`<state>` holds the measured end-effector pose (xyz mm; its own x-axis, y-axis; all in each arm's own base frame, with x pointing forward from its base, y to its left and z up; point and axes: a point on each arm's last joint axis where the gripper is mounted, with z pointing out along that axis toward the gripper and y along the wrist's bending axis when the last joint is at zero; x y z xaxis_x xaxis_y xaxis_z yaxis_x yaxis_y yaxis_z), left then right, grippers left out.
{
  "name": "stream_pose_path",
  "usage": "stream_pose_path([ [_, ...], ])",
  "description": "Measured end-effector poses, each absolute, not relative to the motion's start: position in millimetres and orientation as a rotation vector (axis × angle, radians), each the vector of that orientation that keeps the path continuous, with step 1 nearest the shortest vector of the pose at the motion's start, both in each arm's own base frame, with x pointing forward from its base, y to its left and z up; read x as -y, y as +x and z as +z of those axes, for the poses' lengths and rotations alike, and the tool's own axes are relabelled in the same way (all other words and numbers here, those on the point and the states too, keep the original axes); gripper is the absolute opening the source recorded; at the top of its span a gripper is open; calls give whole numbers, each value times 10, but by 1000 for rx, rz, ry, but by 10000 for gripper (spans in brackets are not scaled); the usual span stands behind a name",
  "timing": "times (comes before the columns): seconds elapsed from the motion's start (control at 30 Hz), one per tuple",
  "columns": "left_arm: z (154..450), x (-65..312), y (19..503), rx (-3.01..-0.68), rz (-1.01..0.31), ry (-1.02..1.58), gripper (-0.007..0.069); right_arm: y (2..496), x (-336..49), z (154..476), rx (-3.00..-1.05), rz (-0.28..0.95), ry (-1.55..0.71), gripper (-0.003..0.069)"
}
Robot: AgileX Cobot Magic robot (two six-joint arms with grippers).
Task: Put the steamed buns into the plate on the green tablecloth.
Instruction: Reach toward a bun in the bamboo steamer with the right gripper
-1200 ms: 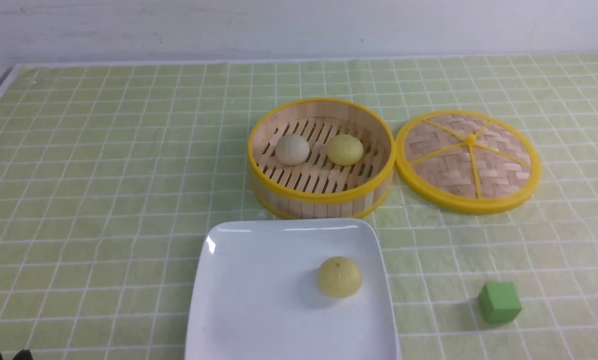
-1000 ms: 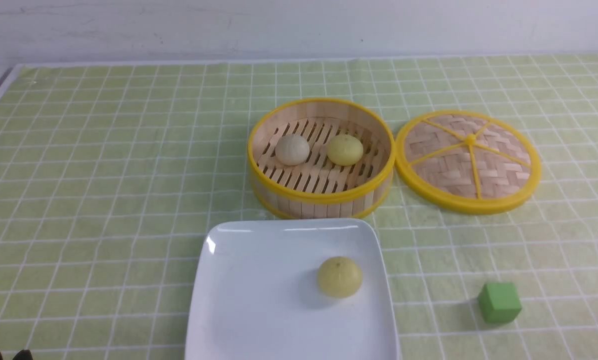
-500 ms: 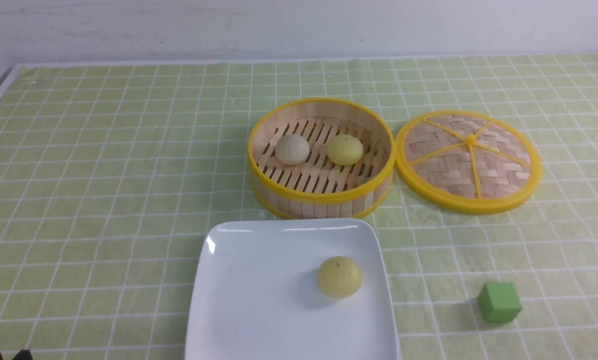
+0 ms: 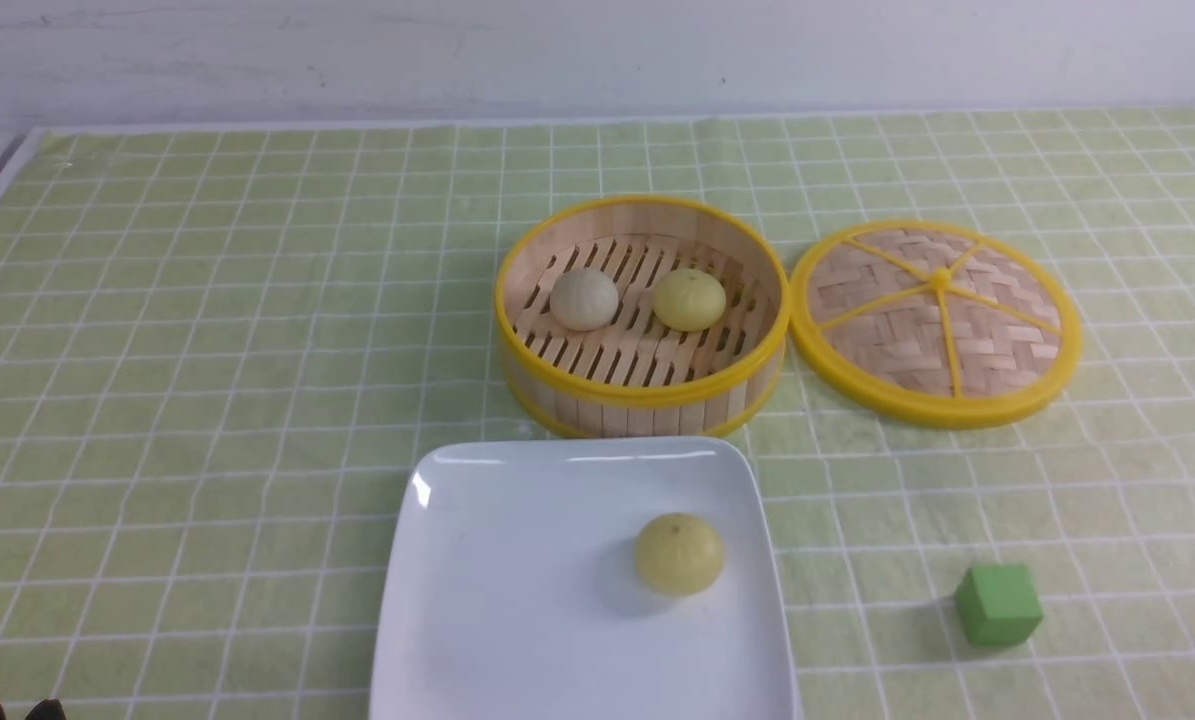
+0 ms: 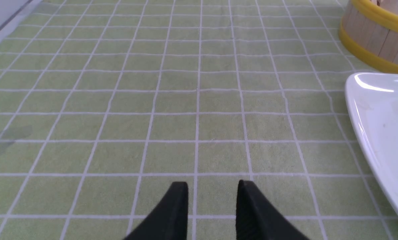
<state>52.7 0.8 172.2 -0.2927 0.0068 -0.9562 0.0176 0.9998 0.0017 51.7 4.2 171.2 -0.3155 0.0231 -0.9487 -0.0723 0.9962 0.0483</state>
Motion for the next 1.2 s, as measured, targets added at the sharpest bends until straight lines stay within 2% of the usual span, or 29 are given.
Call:
stream_pose_path([
  [0.37,1722,-8,527,-1868,-11,18,241,517,-42,1712,-1890,95,-35,240],
  [0.47,1723,2,527,-1867,-54,-20,241,518,-44,1715,-1886,103,-30,240],
  [0.5,1727,20,528,-1861,-163,-78,241,520,-52,1725,-1876,137,0,240],
  [0.53,1730,35,528,-1857,-212,-161,241,521,-57,1726,-1872,160,19,240],
  [0.57,1730,73,528,-1840,-392,-320,241,527,-83,1746,-1843,286,129,240],
  [0.67,1757,151,523,-1767,-783,-664,241,538,-128,1825,-1741,597,406,240],
  [0.7,1763,162,522,-1745,-866,-758,241,540,-134,1842,-1713,670,474,240],
  [0.73,1767,168,522,-1735,-897,-783,241,542,-134,1849,-1703,685,488,240],
  [0.77,1784,188,521,-1688,-1023,-901,241,545,-138,1883,-1647,796,588,240],
  [0.93,1800,194,523,-1648,-1098,-972,241,551,-130,1927,-1575,888,673,240],
  [1.2,1803,193,524,-1641,-1105,-979,241,554,-119,1952,-1538,905,691,239],
])
